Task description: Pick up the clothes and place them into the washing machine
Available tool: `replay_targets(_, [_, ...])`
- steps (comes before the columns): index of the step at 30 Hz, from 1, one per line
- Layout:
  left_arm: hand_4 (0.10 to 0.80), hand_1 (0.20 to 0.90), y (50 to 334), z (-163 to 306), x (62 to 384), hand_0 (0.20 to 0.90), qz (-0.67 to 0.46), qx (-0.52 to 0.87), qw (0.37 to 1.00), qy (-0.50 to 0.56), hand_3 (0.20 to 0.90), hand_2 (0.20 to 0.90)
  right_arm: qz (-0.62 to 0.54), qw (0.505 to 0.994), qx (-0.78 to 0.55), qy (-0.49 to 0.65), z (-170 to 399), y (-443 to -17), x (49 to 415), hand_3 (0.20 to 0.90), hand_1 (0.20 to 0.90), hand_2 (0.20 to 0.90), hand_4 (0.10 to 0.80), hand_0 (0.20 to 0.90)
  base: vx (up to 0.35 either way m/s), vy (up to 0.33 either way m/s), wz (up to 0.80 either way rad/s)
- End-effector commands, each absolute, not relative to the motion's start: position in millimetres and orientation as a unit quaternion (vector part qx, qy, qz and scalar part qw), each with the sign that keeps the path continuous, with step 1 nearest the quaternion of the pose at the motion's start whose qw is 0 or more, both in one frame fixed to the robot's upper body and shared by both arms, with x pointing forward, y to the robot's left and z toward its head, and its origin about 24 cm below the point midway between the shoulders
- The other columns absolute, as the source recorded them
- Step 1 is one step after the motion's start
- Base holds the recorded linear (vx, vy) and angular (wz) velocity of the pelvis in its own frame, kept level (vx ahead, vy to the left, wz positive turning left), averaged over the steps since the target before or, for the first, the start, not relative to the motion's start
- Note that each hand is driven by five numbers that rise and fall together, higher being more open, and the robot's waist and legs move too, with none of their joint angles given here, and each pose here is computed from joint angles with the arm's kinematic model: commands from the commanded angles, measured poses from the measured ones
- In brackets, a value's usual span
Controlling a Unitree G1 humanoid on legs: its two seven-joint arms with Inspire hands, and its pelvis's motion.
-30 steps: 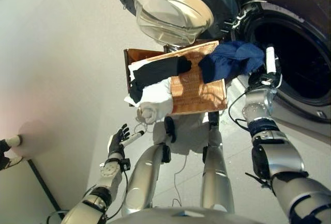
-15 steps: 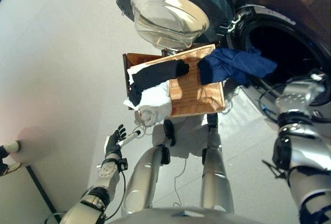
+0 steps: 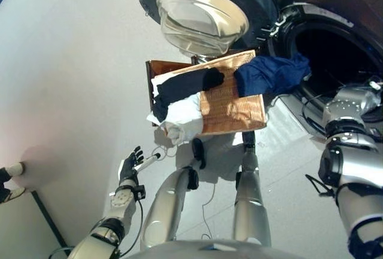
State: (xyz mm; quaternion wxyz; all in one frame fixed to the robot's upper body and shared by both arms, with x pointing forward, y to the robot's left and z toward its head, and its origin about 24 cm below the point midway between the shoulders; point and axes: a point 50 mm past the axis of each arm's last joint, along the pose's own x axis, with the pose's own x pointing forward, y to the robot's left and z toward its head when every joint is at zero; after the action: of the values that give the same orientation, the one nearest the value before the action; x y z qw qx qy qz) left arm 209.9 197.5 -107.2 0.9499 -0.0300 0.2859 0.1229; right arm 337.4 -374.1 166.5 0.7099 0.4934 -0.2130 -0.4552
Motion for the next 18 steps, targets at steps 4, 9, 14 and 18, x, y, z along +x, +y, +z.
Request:
replay_targets(4, [0.8,0.9,225,-112,195,0.9,0.162,0.002,0.939,0.303,0.9,0.9,-0.399,0.781,0.304,-0.371,299,-415,306,0.9,0.9,0.9,0.8,0.9,-0.005,-0.013,-0.04])
replay_targets(9, [0.8,0.9,226,-111,196,0.9,0.158,-0.003,0.94,0.301,0.9,0.9,-0.393,0.834,0.258,-0.289,254,-403,324,0.9,0.9,0.9,0.8,0.9,-0.009,-0.005,-0.03])
replay_targets(14, [0.8,0.9,224,-107,202,0.9,0.16,-0.015,0.945,0.284,0.9,0.9,-0.353,0.871,0.248,-0.236,202,-367,343,0.9,0.9,0.9,0.8,0.9,-0.01,-0.001,-0.03])
replay_targets(18, [0.8,0.9,223,-104,206,0.9,0.167,-0.018,0.948,0.271,0.9,0.9,-0.326,0.887,0.244,-0.216,168,-332,347,0.9,0.9,0.9,0.8,0.9,0.0,0.0,0.0])
